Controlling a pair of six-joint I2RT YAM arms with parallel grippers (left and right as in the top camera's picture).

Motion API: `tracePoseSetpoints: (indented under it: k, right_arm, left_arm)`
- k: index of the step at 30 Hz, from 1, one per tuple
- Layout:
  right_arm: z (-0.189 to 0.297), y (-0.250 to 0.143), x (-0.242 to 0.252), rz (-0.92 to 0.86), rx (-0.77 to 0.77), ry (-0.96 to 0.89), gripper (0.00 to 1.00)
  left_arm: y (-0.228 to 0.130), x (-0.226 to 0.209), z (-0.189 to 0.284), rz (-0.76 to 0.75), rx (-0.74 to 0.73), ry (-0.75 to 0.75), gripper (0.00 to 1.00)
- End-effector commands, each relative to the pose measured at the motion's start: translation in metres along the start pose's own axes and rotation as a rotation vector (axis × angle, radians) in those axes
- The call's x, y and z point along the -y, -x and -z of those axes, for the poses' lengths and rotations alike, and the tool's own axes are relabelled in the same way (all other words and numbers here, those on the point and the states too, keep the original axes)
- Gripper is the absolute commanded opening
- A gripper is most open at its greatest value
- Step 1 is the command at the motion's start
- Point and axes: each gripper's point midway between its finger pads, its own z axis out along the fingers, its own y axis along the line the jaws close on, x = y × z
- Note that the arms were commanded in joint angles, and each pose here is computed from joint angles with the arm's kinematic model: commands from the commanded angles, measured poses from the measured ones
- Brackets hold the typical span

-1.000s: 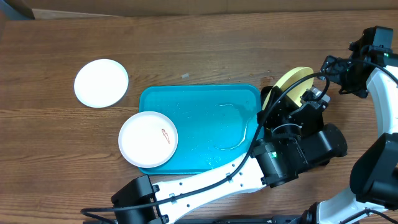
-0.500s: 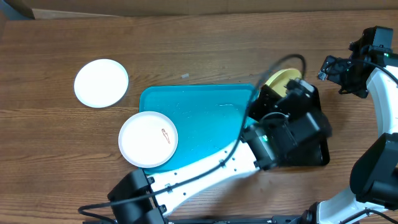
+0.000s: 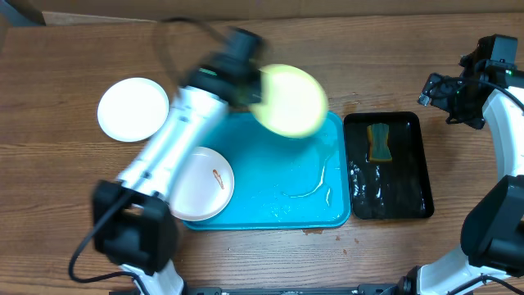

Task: Clean dirty plates on tray and stack at the side
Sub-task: 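Carry the yellow-green plate left and stack it on the white plate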

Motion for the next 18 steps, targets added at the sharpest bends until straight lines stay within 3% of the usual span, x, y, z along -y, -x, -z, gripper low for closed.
tracePoseSetpoints:
  k: [1, 5, 9, 14, 18]
  right_arm:
    - [0.003, 0.003, -0.002, 0.0, 0.012, 0.008, 1.0]
    - [0.003, 0.003, -0.002, 0.0, 0.012, 0.008, 1.0]
    - [0.003, 0.003, -0.002, 0.0, 0.012, 0.008, 1.0]
    - [0.003, 0.003, -0.002, 0.0, 0.012, 0.008, 1.0]
    - [0.003, 0.003, -0.002, 0.0, 0.012, 0.008, 1.0]
  left_arm:
    - [0.021, -0.052, 0.025, 0.222, -0.031, -0.146, 0.04]
    - [0.019, -0.166, 0.043, 0.462, -0.036, -0.022, 0.04]
    - [0.001, -0.251, 0.062, 0.662, -0.035, 0.064, 0.04]
    - [-0.02, -0.314, 0.074, 0.802, 0.002, 0.119, 0.04]
    - [-0.032, -0.334, 0.066, 0.833, 0.017, 0.15, 0.04]
